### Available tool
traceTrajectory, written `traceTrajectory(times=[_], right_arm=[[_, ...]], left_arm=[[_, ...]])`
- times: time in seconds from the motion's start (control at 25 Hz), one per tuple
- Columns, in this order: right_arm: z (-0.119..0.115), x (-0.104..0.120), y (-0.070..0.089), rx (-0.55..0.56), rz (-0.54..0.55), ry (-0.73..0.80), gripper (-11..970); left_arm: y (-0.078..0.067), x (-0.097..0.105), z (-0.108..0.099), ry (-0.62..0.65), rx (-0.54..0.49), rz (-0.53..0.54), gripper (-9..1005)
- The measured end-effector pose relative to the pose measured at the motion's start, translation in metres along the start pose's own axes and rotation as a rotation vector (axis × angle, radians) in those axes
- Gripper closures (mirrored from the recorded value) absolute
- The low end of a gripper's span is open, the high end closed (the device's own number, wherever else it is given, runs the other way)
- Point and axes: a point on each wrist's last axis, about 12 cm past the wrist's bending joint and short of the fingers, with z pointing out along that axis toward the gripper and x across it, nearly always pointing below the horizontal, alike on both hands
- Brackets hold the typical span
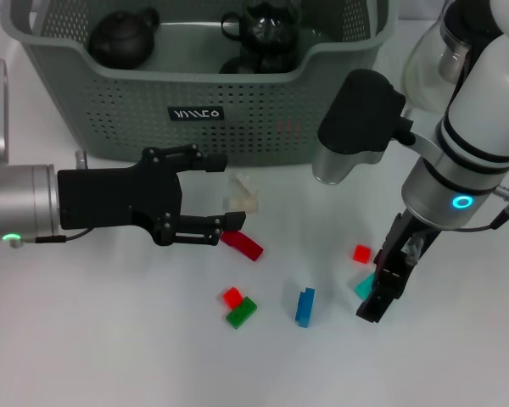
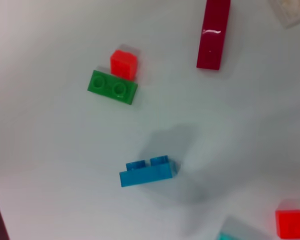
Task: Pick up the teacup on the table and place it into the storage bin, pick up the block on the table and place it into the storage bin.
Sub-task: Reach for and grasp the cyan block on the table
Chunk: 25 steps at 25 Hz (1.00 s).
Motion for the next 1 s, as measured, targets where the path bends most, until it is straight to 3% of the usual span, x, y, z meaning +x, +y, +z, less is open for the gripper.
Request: traceTrajectory(times=[0.96, 1.0], right_arm=[[0.0105, -0.0019, -0.0003, 0.037, -0.012, 0.018, 99], [0.0113, -0.0022, 0.0001, 0.041, -0.013, 0.021, 136]], left_arm=[[0.0004, 0.0003, 0.0013, 0.0, -0.006, -0.002, 156], [0.0005, 0.0003, 0.0013, 0.0, -0.006, -0.002, 156]])
